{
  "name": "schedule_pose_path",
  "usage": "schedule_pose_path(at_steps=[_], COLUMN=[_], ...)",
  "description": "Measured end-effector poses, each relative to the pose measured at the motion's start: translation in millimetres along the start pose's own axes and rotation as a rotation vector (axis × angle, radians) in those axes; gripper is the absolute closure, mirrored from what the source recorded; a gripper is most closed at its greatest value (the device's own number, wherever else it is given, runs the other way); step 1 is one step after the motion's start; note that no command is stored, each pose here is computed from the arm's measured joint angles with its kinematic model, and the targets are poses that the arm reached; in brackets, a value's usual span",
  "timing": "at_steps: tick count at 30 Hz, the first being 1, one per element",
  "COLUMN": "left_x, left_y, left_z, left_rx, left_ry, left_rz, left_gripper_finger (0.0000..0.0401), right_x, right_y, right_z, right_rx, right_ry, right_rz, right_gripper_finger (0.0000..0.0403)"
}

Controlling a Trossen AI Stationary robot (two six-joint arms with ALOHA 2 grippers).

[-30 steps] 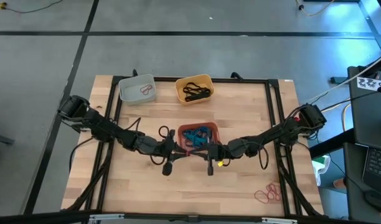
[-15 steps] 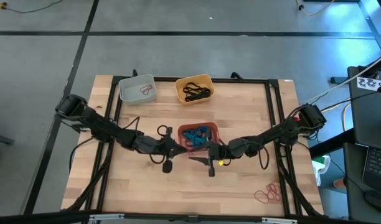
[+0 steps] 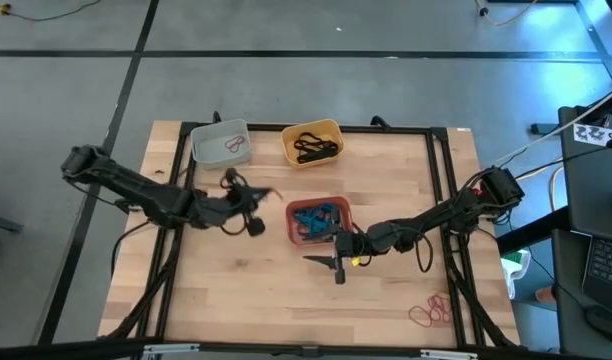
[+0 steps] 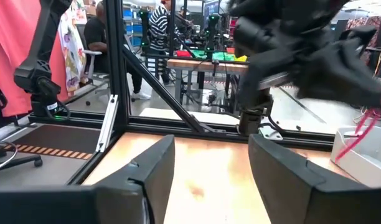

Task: Sort rubber bands into baskets
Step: Put the red rubber band into the gray bin

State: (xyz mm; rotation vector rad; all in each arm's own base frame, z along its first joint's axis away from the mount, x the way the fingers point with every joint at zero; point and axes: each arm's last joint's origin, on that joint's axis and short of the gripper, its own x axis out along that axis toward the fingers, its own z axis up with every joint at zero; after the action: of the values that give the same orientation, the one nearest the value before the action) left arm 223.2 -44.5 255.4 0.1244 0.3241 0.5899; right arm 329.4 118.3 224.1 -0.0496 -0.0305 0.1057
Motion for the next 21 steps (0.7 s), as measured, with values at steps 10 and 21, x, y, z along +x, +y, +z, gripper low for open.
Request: schedule_pose_path(at_steps=[10, 21], left_x=[17.5, 43.2], left_y=[41.4, 91.6], left_z=[-10.1, -45.4], left_rx=[0.095, 0.039], left_ry=[0.093, 0.233], left_rz=[0.316, 0.600], left_gripper_finger=[0.0398, 0.0388], right_x=[0.0, 0.0], right_y=[0.0, 0.0], right_z=[-0.7, -1.5], right_rx=[-0.001, -0.003], right_ry=[0.007, 0.015], right_rz=[0.000, 0.000], right_gripper_finger=[0.0198, 0.0198])
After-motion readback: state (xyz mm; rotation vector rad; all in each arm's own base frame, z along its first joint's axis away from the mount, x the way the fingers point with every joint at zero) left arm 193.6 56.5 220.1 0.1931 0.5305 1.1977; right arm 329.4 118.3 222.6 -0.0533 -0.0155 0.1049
